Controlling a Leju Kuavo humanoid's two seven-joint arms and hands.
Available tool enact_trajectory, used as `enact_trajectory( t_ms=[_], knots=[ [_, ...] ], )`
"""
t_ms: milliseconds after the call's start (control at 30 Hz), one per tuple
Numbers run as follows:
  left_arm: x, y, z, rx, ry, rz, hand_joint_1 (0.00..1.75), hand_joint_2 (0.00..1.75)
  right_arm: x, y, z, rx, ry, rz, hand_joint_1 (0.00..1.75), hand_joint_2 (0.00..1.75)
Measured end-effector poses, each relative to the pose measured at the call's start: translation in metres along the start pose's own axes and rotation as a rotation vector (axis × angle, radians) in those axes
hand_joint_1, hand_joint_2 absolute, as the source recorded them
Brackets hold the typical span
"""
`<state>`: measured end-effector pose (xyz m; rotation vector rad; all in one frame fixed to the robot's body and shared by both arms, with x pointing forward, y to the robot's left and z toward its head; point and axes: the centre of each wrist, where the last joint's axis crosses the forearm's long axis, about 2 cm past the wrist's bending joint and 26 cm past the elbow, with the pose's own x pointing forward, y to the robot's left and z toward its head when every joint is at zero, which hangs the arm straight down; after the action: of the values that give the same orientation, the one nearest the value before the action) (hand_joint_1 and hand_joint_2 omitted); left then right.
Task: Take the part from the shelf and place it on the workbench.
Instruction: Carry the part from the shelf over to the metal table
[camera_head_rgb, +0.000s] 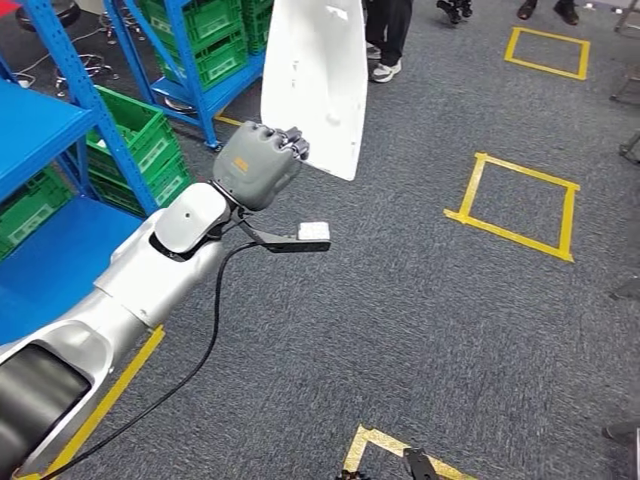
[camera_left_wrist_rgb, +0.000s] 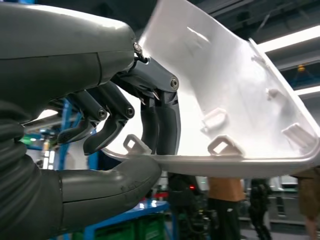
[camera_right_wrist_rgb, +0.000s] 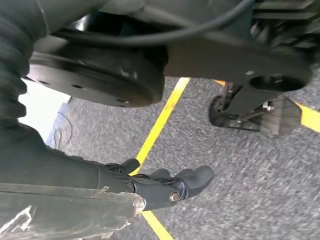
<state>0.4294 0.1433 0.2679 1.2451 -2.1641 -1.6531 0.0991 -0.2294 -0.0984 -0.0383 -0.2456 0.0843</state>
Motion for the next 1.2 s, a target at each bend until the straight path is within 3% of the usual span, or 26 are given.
enact_trajectory(
  t_ms=[1200],
  knots=[
    [-0.003,-0.006,0.011,-0.020,0.001,-0.006,1.75,1.75,-0.004,0.004,0.001,0.005,0.002,0.002,0.00,1.75]
  ],
)
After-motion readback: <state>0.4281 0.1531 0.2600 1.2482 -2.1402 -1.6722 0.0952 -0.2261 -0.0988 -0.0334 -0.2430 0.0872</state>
